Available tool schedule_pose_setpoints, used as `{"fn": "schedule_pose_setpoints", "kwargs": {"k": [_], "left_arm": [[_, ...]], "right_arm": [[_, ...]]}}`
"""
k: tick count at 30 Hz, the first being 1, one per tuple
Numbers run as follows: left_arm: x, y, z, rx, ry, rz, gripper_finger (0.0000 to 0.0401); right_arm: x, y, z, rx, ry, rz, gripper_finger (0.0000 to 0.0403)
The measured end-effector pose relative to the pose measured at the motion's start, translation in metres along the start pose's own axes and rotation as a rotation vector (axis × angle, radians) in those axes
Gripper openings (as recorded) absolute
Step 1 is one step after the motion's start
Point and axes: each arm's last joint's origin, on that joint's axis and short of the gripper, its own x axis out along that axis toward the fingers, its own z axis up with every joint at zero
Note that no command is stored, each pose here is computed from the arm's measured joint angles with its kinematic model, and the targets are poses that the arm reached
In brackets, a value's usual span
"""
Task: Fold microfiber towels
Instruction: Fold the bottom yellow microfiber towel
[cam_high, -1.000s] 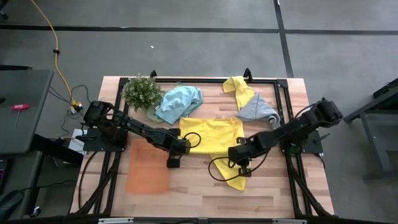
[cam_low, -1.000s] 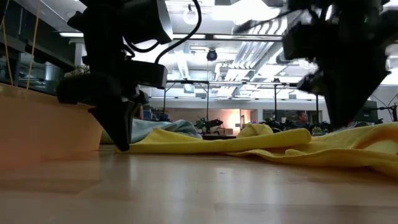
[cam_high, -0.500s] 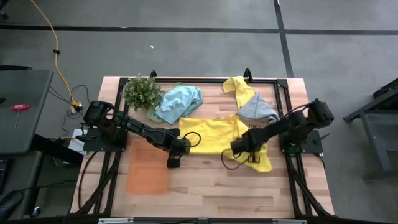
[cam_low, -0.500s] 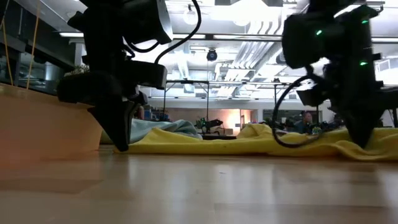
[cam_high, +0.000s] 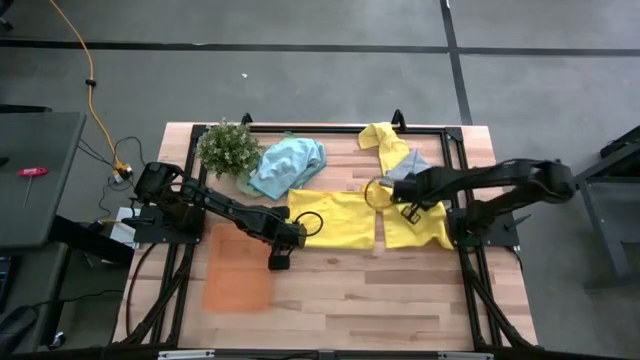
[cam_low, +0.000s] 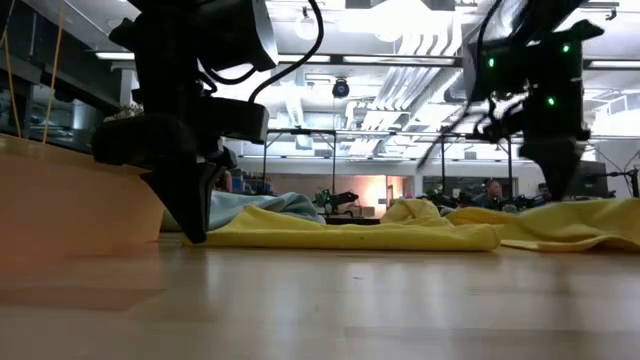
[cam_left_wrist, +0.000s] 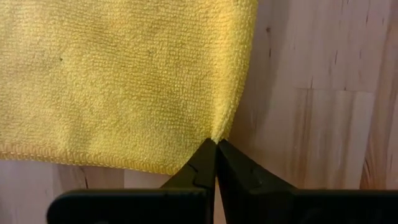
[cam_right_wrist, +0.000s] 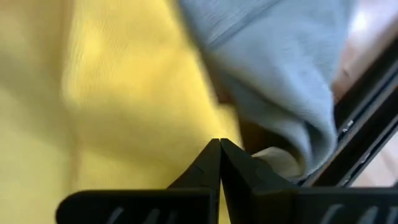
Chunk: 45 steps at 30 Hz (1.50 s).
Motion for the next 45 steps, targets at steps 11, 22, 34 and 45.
{"fn": "schedule_pose_setpoints", "kwargs": {"k": [11,22,34,45], "left_arm": [[0.000,0.000,0.000,0.000,-0.002,-0.001,0.0000],[0.000,0.000,0.000,0.002,-0.006,-0.002,0.0000],[0.000,-0.001,0.000,0.002,-0.005,-0.011,0.0000],[0.000,-0.001,0.001,0.002,-0.006,-0.011,0.0000]], "right_arm": [[-0.066,-0.023,-0.007,0.222,-0.454,0.620,0.0000],[-0.093,0.038,-0.011,-0.133,-0.618,0.918,0.0095],[-0.048,0.119,-0.034,-0.591,-0.460,0.740,0.0212],[-0.014,0.154,-0.027,-0.640,-0.567,0.532,0.0197]]}}
